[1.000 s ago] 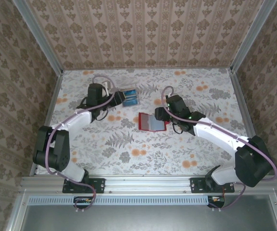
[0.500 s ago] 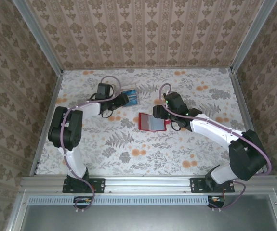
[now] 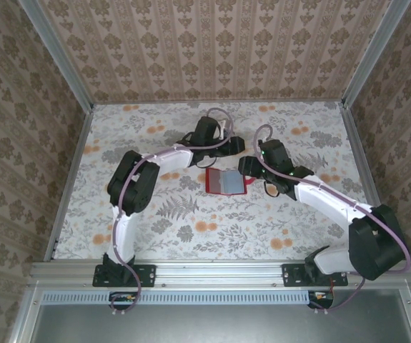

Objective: Put the credit cards into the card holder
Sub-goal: Rotate the storage box at the top-center of the table.

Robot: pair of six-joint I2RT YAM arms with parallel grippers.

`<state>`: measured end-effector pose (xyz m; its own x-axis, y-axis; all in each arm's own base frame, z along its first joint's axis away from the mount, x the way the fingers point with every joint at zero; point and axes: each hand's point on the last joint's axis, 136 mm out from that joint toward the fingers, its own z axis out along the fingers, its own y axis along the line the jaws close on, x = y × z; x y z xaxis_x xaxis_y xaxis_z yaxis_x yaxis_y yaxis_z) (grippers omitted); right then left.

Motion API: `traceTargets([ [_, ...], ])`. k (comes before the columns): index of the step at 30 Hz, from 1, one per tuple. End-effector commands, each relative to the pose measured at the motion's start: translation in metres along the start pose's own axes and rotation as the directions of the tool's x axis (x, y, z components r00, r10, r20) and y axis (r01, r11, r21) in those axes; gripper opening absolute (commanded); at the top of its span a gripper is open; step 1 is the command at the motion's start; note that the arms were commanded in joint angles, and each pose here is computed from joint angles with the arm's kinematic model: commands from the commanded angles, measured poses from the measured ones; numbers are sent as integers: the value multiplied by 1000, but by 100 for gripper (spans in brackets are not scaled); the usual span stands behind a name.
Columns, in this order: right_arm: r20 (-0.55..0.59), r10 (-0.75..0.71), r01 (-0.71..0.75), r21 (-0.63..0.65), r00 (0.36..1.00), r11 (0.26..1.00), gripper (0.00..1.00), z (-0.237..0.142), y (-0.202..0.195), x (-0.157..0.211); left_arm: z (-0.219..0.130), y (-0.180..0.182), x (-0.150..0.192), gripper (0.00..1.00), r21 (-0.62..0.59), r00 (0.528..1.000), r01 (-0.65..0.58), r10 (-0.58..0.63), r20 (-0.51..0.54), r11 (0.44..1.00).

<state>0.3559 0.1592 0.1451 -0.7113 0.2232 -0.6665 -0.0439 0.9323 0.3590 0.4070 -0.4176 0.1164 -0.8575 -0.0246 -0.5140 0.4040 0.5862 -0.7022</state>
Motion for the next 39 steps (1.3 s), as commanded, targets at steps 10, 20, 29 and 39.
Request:
traceTargets([
  [10,125,110,-100,-82,986,992,73,-48,-6,-9,-114,69,-70,53,-380,982,-100,154,113,920],
  [20,201,56,-34,-111,978,993,67,-103,-1,-22,-93,135,-84,54,-392,996,-71,86,22,917],
  [29,229,15,12,-115,973,993,67,-135,7,-36,-71,162,-86,46,-387,992,-129,122,-41,913],
  [39,231,53,-19,-147,971,989,65,-129,11,-38,-70,168,-85,7,-427,986,-165,147,-76,889],
])
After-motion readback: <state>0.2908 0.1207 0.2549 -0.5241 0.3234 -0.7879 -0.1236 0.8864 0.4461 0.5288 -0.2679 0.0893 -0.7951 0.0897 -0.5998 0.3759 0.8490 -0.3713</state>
